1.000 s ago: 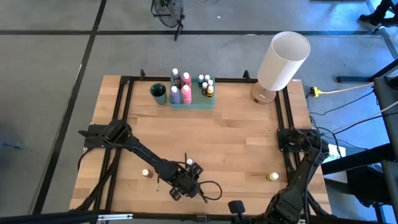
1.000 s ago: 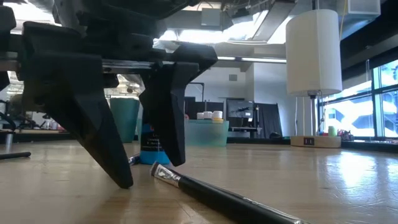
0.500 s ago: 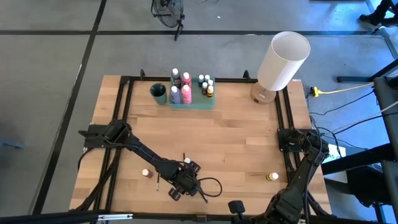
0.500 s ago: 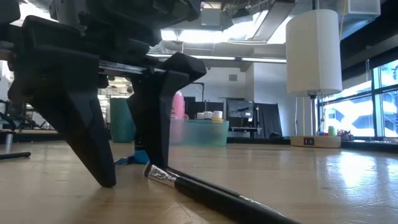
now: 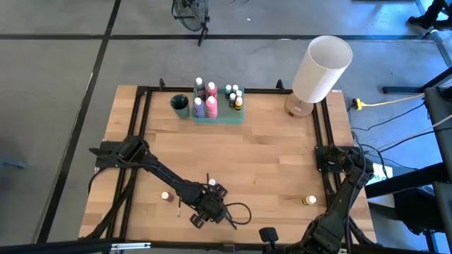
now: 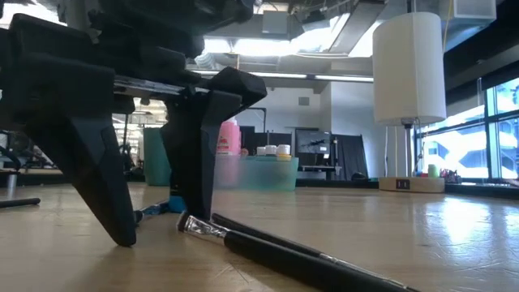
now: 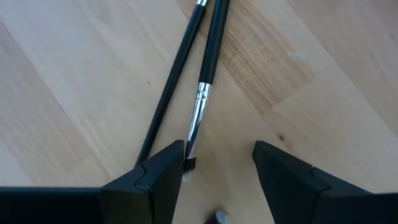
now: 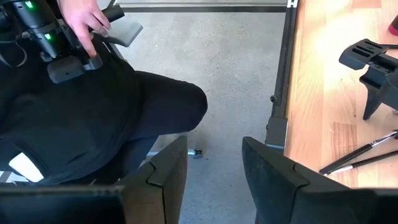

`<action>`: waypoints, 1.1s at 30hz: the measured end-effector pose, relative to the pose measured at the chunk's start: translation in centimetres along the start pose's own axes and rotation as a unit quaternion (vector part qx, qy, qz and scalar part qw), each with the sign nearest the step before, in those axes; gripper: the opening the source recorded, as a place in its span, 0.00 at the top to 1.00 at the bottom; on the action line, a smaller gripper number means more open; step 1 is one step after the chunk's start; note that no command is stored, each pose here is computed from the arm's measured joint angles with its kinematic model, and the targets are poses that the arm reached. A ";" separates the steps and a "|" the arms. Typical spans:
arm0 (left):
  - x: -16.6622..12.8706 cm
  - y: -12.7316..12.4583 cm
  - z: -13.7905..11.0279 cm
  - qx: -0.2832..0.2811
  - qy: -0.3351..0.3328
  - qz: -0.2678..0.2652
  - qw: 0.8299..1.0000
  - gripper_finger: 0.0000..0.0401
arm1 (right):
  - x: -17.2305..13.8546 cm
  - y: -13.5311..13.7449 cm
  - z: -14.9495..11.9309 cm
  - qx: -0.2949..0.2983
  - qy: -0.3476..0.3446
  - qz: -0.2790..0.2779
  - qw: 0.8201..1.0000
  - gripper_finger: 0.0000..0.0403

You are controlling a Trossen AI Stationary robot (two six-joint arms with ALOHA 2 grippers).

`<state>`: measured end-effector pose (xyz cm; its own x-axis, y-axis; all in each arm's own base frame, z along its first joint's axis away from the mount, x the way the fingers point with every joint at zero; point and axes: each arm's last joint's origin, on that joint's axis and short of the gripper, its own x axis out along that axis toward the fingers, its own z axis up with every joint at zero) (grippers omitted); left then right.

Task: Pick & Place Paint Supplies
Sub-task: Put the silver paintbrush into the green cup

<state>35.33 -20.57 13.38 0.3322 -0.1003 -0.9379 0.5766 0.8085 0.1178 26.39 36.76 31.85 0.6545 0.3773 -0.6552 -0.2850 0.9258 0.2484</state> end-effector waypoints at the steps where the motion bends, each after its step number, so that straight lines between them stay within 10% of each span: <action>1: 0.0 0.0 0.0 0.008 -0.001 0.001 1.000 0.51 | 0.0 0.0 0.0 0.000 0.000 0.000 1.000 0.61; 33: 0.0 -0.8 0.3 -0.011 -0.018 -0.038 0.999 0.51 | 0.0 0.0 0.0 0.000 0.000 0.000 1.000 0.61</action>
<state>35.12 -21.40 13.43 0.3148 -0.1816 -0.9316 0.5850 0.8100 0.0398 26.37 36.77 31.86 0.6544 0.3777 -0.6551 -0.2854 0.9256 0.2485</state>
